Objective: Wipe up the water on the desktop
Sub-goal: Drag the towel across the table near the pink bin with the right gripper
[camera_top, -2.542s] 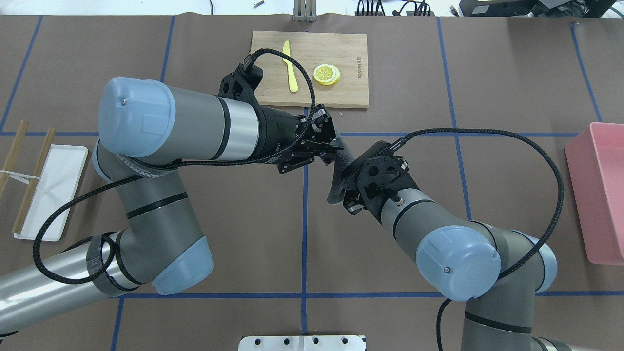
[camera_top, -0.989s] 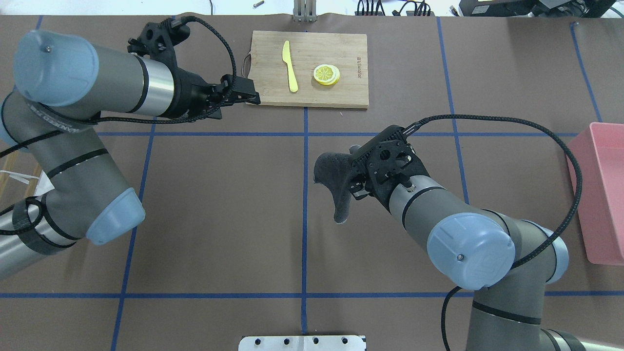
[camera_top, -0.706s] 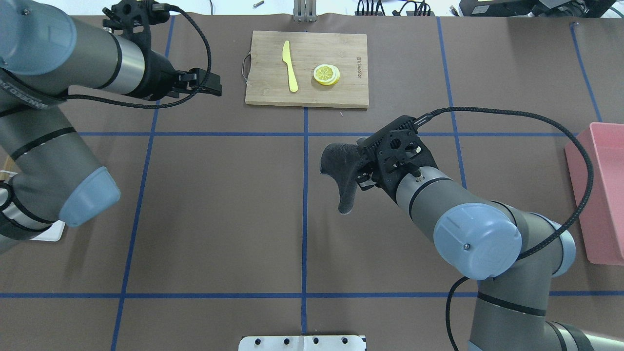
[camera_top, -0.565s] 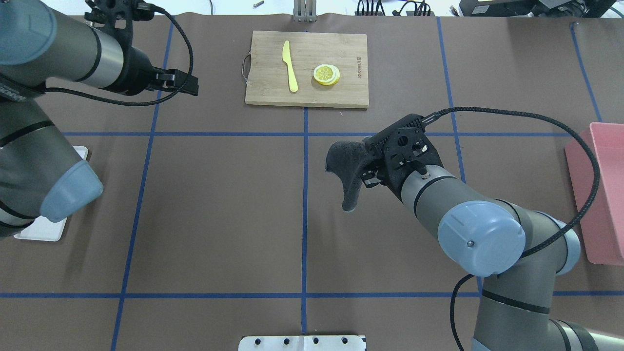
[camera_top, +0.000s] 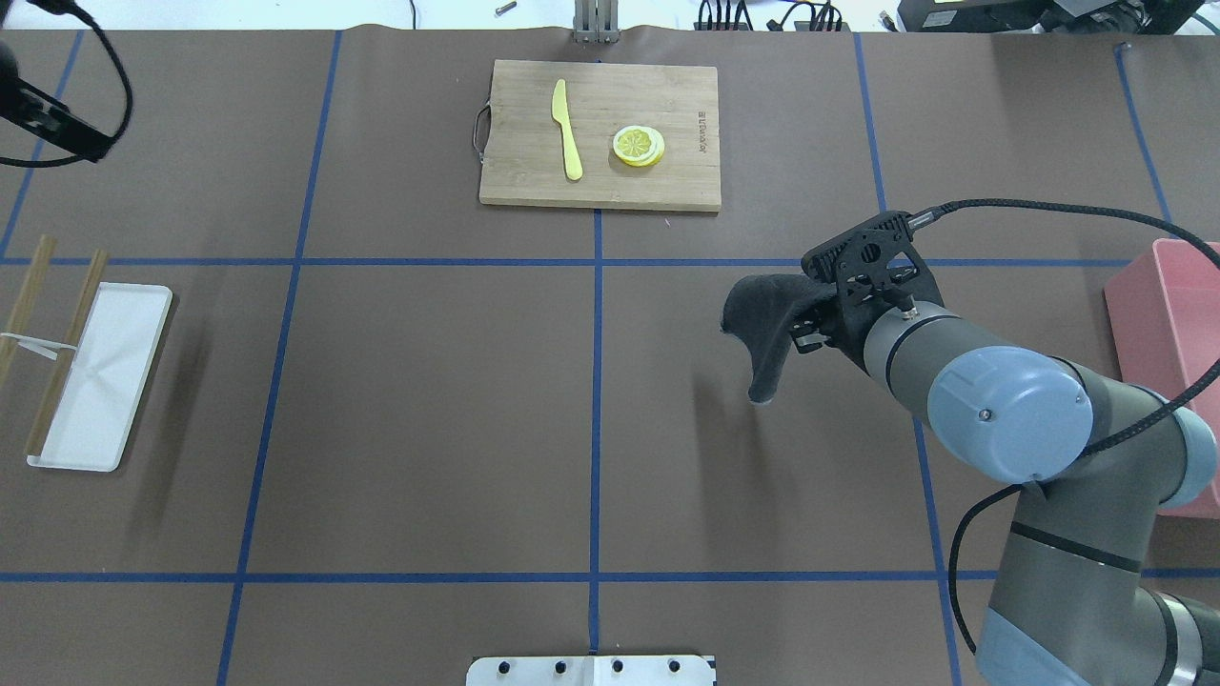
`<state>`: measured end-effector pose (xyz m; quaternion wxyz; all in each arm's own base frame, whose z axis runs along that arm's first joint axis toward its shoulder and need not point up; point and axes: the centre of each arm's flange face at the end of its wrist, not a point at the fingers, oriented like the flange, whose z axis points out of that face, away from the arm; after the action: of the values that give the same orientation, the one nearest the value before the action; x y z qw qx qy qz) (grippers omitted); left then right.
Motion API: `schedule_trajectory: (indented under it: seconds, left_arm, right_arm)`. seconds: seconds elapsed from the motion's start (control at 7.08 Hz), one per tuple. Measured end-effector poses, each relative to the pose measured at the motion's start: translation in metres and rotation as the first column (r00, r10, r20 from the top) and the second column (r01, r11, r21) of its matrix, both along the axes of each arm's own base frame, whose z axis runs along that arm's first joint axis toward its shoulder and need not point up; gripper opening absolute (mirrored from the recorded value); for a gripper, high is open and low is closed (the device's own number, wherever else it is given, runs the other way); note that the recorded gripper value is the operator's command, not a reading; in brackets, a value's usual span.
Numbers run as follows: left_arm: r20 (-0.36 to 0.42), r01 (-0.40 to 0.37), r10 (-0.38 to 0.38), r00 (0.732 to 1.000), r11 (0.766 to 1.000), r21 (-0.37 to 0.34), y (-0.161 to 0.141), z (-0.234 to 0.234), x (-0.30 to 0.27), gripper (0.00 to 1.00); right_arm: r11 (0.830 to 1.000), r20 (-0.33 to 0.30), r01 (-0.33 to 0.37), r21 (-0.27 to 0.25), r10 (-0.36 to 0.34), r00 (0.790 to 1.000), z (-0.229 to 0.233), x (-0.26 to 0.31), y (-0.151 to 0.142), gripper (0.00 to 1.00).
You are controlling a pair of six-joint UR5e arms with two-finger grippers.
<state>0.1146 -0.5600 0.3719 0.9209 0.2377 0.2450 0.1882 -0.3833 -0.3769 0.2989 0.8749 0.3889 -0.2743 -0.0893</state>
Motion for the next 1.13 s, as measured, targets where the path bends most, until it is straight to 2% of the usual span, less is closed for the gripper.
schedule_trajectory:
  seconds: [0.28, 0.56, 0.71, 0.85, 0.99, 1.13]
  left_arm:
    - [-0.055, -0.008, 0.000, 0.998, 0.990, -0.140, -0.015, 0.100, -0.129, 0.98]
    - [-0.101, 0.014, -0.043, 0.994, 0.961, -0.275, -0.008, 0.204, -0.218, 0.98]
    - [-0.111, 0.048, -0.092, 0.990, 0.938, -0.344, 0.005, 0.236, -0.234, 0.98]
    - [-0.118, 0.090, -0.153, 0.981, 0.904, -0.417, 0.023, 0.260, -0.239, 0.98]
    - [-0.133, 0.117, -0.199, 0.971, 0.879, -0.462, 0.043, 0.270, -0.238, 0.98]
    - [-0.152, 0.124, -0.221, 0.963, 0.868, -0.481, 0.056, 0.271, -0.235, 0.98]
  right_arm:
    - [0.995, -0.123, -0.004, -0.101, -0.008, 0.992, 0.027, 0.010, -0.010, 0.00]
    - [0.988, -0.164, 0.000, -0.151, -0.025, 0.986, 0.039, 0.013, -0.012, 0.00]
    - [0.985, -0.167, 0.007, -0.172, -0.036, 0.985, 0.044, 0.015, -0.012, 0.00]
    - [0.977, -0.157, 0.007, -0.211, -0.041, 0.987, 0.053, 0.017, -0.011, 0.00]
    - [0.963, -0.162, -0.006, -0.269, -0.039, 0.986, 0.066, 0.019, -0.009, 0.00]
    - [0.946, -0.214, -0.024, -0.324, -0.049, 0.976, 0.083, 0.021, -0.007, 0.00]
